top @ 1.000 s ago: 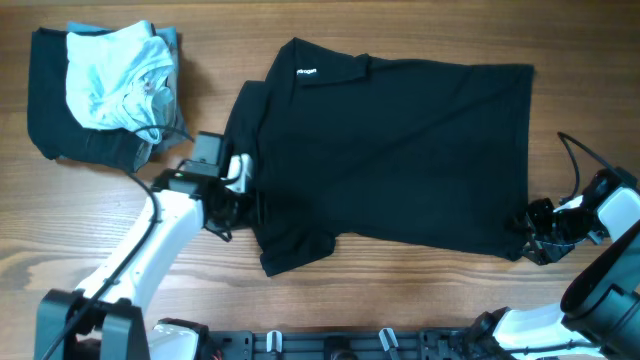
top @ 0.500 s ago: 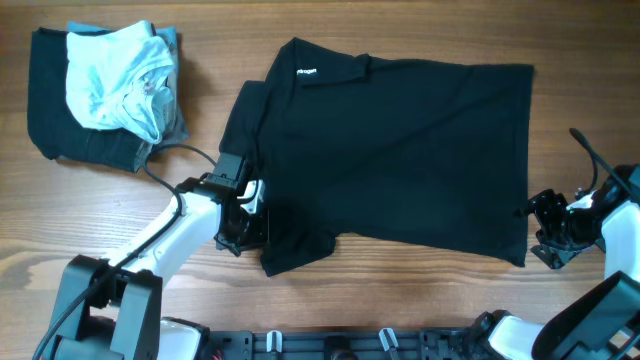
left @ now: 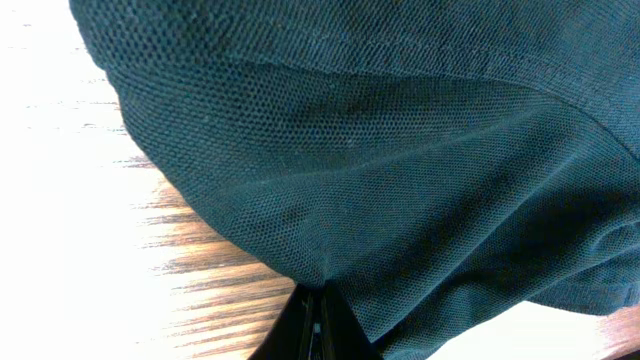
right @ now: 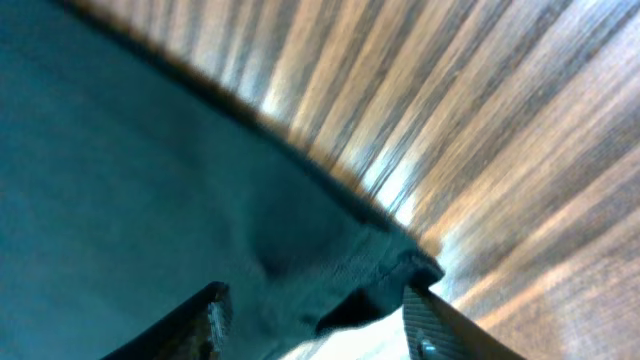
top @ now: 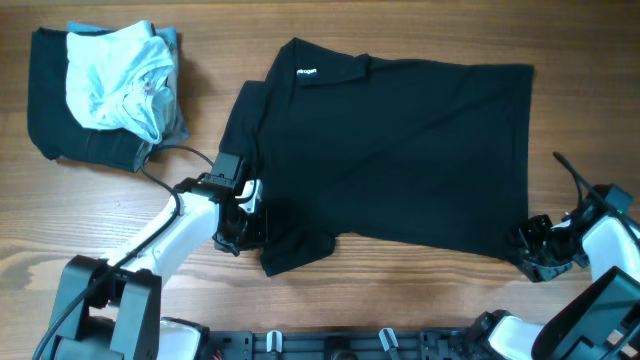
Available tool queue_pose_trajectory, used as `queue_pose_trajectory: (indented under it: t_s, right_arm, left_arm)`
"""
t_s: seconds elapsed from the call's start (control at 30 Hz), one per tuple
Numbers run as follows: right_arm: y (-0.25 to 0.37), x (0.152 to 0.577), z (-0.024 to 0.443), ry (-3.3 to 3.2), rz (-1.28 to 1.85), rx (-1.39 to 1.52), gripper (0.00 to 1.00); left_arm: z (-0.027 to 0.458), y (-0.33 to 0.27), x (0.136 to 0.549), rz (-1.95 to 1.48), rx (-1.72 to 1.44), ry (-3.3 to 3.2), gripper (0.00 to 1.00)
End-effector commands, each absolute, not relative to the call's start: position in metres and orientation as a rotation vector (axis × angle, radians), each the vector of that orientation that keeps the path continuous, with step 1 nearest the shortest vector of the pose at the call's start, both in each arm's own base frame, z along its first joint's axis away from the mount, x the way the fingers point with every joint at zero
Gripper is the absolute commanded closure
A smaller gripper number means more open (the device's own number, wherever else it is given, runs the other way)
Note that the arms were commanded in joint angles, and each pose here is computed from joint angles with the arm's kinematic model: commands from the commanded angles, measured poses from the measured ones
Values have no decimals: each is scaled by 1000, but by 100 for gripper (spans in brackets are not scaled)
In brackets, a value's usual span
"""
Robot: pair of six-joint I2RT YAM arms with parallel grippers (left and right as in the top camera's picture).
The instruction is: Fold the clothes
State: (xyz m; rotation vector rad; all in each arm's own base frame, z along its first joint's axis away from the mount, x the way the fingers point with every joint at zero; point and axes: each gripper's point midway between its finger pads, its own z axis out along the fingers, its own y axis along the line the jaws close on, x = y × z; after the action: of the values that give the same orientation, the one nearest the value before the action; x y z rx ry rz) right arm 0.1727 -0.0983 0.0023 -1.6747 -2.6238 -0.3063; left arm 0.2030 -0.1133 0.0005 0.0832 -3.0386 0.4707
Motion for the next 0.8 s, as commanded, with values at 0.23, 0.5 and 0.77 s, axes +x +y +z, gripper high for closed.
queue_pose_trajectory:
  t_s: [0.23,0.5,0.77]
  right_arm:
    - [-104,154,-13,-2575,-158,-1737,72]
    - [-109,157,-7,-2618,-143,-1686,96]
    - [-107,179,21,-2696,-279,-1592,96]
  left_arm:
    - [-3,-112,200,470,90,-3025,96]
    - [-3,-112,200,470,90,-3025,96]
    - [4,-115,204,487,89,-3024,96]
